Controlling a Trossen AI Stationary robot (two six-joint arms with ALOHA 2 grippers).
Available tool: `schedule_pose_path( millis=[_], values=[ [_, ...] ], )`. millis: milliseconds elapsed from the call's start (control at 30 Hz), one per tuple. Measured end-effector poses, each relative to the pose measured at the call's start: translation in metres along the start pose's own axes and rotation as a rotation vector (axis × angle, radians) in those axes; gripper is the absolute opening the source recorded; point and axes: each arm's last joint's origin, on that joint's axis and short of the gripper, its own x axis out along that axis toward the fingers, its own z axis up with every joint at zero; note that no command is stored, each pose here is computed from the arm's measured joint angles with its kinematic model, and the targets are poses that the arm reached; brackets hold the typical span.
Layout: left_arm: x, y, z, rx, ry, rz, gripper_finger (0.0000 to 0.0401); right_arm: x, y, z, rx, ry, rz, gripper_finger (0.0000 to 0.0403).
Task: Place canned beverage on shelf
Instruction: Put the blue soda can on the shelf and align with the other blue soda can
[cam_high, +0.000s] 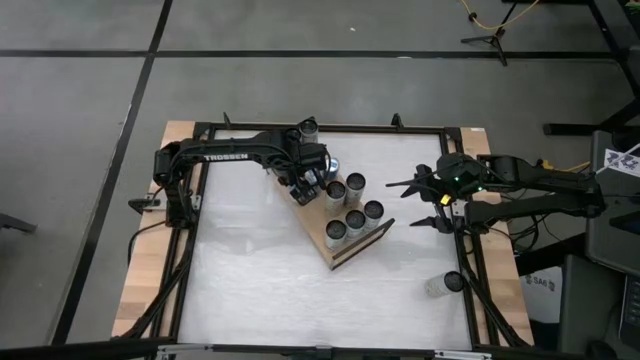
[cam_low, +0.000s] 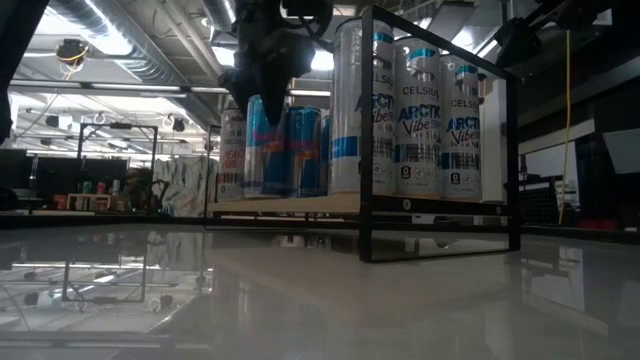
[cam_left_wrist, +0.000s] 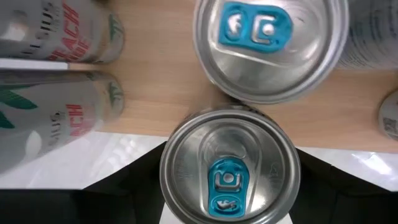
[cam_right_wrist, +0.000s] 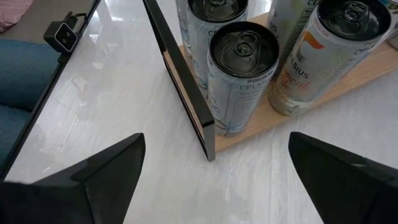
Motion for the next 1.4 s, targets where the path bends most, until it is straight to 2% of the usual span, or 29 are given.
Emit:
schedule_pose_path(
  millis=[333, 667, 867, 1400],
  values=[
    [-0.0001, 0.0024, 0.0012, 0.002, -0.041, 0.077, 0.0251, 0.0000, 0.0000, 0.0000, 0.000, 0.000, 0.000, 0.0392],
    [-0.0001, 0.0026, -0.0002, 0.167, -0.019, 0.079, 0.0251, 0.0000, 0.0000, 0.0000, 0.000, 0.000, 0.000, 0.0392],
    [-0.0002, 0.0022, -0.0004, 0.206, -0.018, 0.078, 0.0253, 0.0000, 0.0000, 0.0000, 0.000, 0.000, 0.000, 0.0392],
    [-0.0008, 0.0017, -0.0007, 0.229, -0.015, 0.063, 0.0315, 0.0000, 0.0000, 0.0000, 0.000, 0.000, 0.000, 0.0392]
  ],
)
